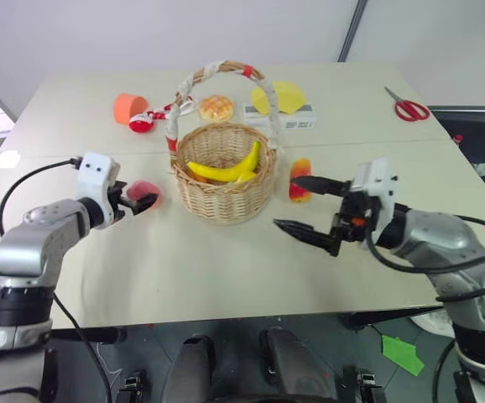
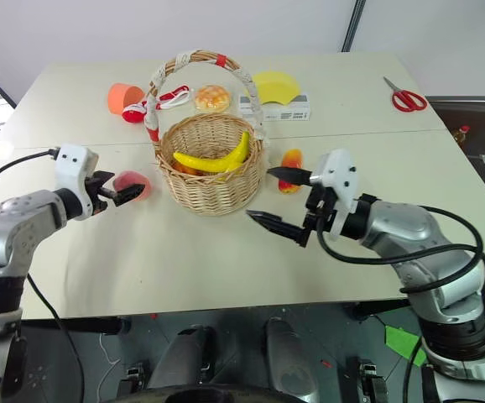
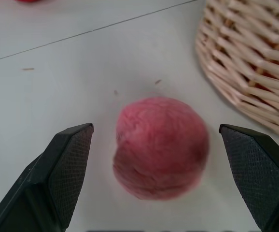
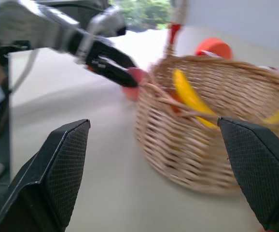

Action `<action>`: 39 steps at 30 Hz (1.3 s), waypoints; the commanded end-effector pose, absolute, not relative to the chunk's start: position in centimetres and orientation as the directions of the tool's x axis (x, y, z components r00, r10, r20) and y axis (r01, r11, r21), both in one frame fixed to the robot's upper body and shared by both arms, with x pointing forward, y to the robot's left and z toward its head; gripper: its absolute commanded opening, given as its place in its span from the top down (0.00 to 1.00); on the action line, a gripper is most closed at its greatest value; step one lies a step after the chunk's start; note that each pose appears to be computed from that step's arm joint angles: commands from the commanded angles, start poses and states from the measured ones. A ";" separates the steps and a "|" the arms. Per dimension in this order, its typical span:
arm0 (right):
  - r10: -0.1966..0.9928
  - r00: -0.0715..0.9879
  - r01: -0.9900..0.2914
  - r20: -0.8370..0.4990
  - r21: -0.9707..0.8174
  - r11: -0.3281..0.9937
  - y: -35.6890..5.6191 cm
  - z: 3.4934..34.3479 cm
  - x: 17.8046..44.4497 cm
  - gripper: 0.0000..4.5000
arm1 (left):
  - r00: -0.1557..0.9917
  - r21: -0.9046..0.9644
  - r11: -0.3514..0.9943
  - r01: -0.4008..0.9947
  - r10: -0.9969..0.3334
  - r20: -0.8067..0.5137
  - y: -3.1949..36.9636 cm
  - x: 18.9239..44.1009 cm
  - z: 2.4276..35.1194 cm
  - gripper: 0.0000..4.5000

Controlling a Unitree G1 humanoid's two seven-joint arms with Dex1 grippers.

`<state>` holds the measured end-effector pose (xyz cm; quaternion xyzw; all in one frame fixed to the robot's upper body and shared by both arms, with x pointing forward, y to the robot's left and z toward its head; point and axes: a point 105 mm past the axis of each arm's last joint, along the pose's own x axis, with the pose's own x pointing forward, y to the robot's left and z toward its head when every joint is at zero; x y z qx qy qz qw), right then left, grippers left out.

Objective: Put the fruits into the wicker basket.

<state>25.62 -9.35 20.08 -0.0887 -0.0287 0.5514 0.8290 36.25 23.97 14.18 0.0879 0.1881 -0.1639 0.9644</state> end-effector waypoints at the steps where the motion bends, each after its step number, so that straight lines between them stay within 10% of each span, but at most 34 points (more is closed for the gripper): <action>1: 0.930 0.365 -0.913 -0.029 -0.206 0.352 -8.9 20.4 25.0 0.02 | 0.875 0.129 0.927 0.352 -0.277 -0.398 23.7 36.8 14.1 0.00; 9: 0.932 0.362 -0.913 -0.021 -0.208 0.350 -8.9 19.9 24.9 0.00 | 0.876 0.133 0.927 0.350 -0.274 -0.397 23.7 37.1 14.1 0.49; 14: 0.927 0.374 -0.906 -0.018 -0.219 0.361 -9.2 19.7 24.9 0.00 | 0.893 0.086 0.899 0.429 -0.407 -0.193 23.8 35.2 19.4 0.49; 20: 0.917 0.397 -0.896 -0.029 -0.229 0.381 -9.9 19.6 26.0 0.00 | 0.632 0.152 0.625 0.766 -0.775 0.005 15.3 30.0 25.3 0.49; 29: 0.883 0.467 -0.868 -0.041 -0.214 0.449 -10.2 19.3 28.0 0.00 | 0.683 0.210 0.657 0.724 -0.725 -0.091 6.9 36.2 24.2 0.49; 33: 0.822 0.569 -0.814 -0.029 -0.165 0.557 -10.9 18.8 29.1 0.00 | 0.679 0.218 0.648 0.730 -0.723 -0.126 6.8 37.0 23.6 0.07; 39: 0.542 0.833 -0.547 -0.111 -0.016 0.837 -14.5 17.4 33.7 0.00 | 0.633 0.220 0.607 0.764 -0.772 -0.067 8.2 35.8 25.3 0.03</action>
